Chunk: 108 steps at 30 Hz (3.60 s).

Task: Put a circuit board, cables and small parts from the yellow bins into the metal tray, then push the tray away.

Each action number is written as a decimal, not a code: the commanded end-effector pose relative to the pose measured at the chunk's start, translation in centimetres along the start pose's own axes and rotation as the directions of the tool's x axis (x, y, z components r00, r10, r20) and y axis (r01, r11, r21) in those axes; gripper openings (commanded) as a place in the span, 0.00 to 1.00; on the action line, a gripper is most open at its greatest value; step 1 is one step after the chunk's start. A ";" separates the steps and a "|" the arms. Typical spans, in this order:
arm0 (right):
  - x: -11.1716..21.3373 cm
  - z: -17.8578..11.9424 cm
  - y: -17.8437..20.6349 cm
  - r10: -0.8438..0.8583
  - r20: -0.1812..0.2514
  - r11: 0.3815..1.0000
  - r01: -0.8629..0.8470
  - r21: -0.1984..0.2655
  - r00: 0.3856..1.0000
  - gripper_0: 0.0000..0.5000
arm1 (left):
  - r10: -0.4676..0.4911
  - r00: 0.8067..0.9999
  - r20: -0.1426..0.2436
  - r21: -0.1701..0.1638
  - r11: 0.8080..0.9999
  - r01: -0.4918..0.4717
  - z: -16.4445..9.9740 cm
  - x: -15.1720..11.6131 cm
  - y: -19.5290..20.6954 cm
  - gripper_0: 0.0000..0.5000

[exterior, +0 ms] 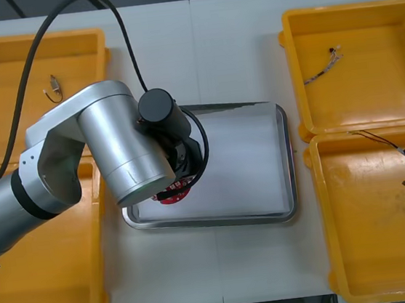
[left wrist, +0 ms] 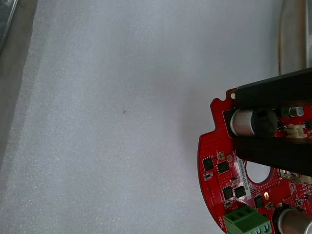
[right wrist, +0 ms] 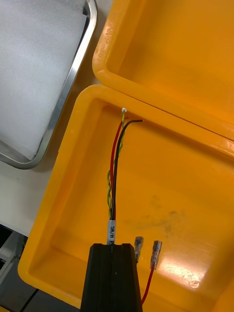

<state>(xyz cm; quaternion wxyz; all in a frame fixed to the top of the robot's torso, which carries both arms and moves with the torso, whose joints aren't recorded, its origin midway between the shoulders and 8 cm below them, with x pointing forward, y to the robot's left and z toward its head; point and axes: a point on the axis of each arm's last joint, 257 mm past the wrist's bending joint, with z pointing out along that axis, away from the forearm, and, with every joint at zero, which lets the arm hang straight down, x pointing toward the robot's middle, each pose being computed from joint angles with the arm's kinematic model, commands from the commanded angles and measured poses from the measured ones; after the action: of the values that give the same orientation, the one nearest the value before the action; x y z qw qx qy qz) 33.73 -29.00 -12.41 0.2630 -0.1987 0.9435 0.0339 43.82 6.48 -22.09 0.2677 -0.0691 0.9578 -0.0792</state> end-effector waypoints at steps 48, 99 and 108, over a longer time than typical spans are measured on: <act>-0.6 -1.1 -0.5 -0.048 0.012 0.998 0.047 0.045 0.999 0.00 | -0.013 0.999 -0.043 -0.026 1.000 0.012 -5.4 -2.5 1.2 1.00; -9.3 15.0 20.6 -0.882 0.090 0.445 0.880 -0.163 0.463 0.00 | -0.061 0.994 0.090 -0.142 0.987 0.074 -12.7 -23.9 25.6 1.00; -8.2 17.4 20.9 -0.893 0.080 0.428 0.890 -0.157 0.443 0.00 | -0.001 0.993 0.114 -0.133 0.991 0.017 -12.3 -25.0 25.7 1.00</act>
<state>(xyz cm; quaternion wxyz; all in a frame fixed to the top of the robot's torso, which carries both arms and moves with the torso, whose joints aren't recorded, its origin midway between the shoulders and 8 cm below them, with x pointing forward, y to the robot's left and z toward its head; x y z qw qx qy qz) 40.17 -5.44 -24.79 0.2029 -0.6746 0.7094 -0.0231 54.94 36.00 -8.65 0.2681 -0.0920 0.9588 -0.0195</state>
